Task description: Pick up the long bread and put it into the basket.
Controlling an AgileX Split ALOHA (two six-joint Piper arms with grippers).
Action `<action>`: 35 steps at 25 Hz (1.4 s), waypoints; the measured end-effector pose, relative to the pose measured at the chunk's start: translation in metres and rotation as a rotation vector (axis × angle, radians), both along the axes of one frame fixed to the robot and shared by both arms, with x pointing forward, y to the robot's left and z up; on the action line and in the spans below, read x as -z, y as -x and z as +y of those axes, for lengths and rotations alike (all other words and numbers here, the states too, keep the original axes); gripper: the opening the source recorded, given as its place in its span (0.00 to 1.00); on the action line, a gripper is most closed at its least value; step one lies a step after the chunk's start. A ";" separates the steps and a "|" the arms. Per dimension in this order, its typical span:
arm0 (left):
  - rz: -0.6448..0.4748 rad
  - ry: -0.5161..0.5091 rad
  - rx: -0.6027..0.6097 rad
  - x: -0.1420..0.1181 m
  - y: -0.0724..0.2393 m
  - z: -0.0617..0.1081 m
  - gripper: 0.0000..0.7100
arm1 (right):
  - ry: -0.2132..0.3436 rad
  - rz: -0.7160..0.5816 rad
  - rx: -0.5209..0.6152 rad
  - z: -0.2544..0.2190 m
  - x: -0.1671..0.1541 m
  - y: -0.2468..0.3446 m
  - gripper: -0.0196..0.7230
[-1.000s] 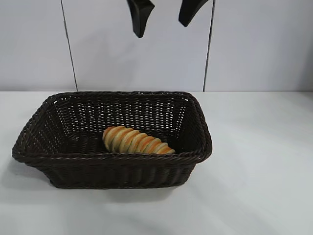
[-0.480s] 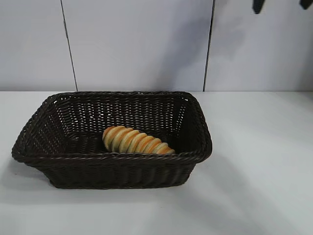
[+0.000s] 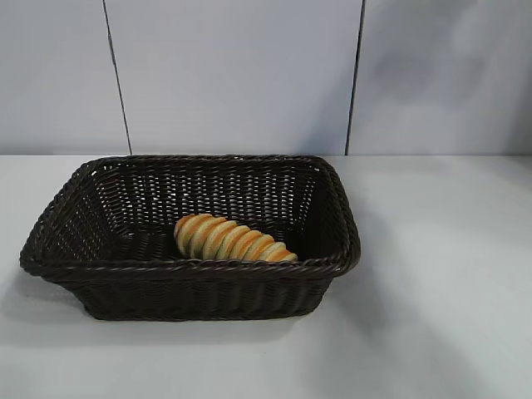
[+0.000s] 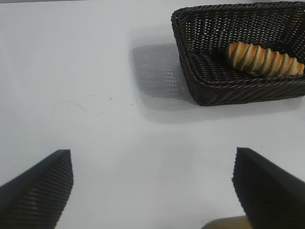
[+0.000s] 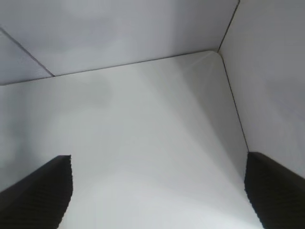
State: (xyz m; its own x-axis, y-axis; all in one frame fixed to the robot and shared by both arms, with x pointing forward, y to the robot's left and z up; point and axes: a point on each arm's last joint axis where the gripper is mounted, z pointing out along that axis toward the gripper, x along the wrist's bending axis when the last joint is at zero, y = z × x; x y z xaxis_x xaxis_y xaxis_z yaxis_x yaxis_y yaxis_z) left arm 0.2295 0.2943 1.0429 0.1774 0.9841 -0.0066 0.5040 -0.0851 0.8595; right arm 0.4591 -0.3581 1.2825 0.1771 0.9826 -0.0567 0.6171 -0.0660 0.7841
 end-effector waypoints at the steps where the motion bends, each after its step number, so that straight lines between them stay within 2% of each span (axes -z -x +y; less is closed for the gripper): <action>1: 0.000 0.000 0.000 0.000 0.000 0.000 0.92 | 0.009 -0.028 0.000 0.006 -0.005 0.021 0.95; 4: 0.000 0.000 0.000 0.000 0.000 0.000 0.92 | 0.031 -0.094 0.006 0.022 -0.008 0.077 0.95; 8: 0.000 0.000 0.000 0.000 0.000 0.000 0.92 | 0.053 -0.213 0.024 0.041 0.006 0.147 0.95; 12: 0.000 0.000 0.000 0.000 0.000 0.000 0.92 | 0.049 -0.329 0.047 0.057 0.040 0.206 0.95; 15: 0.000 0.000 0.000 0.000 0.000 0.000 0.92 | 0.028 -0.346 0.024 0.062 0.076 0.231 0.95; 18: 0.000 0.000 0.000 0.000 0.000 0.000 0.92 | -0.004 -0.354 -0.001 0.064 0.107 0.246 0.95; 30: 0.000 0.000 0.000 0.000 0.000 0.000 0.92 | -0.043 -0.282 -0.183 0.058 0.202 0.248 0.95; 35: 0.000 0.000 0.000 0.000 0.000 0.000 0.92 | -0.073 -0.227 -0.226 0.059 0.222 0.234 0.95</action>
State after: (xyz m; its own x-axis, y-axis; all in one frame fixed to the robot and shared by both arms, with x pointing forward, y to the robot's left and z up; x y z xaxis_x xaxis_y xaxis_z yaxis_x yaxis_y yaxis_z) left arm 0.2295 0.2943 1.0429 0.1774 0.9841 -0.0066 0.5040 -0.0851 0.8595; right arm 0.2249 -0.2986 1.0603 -0.0455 0.9985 0.0310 0.4323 -0.0083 0.9017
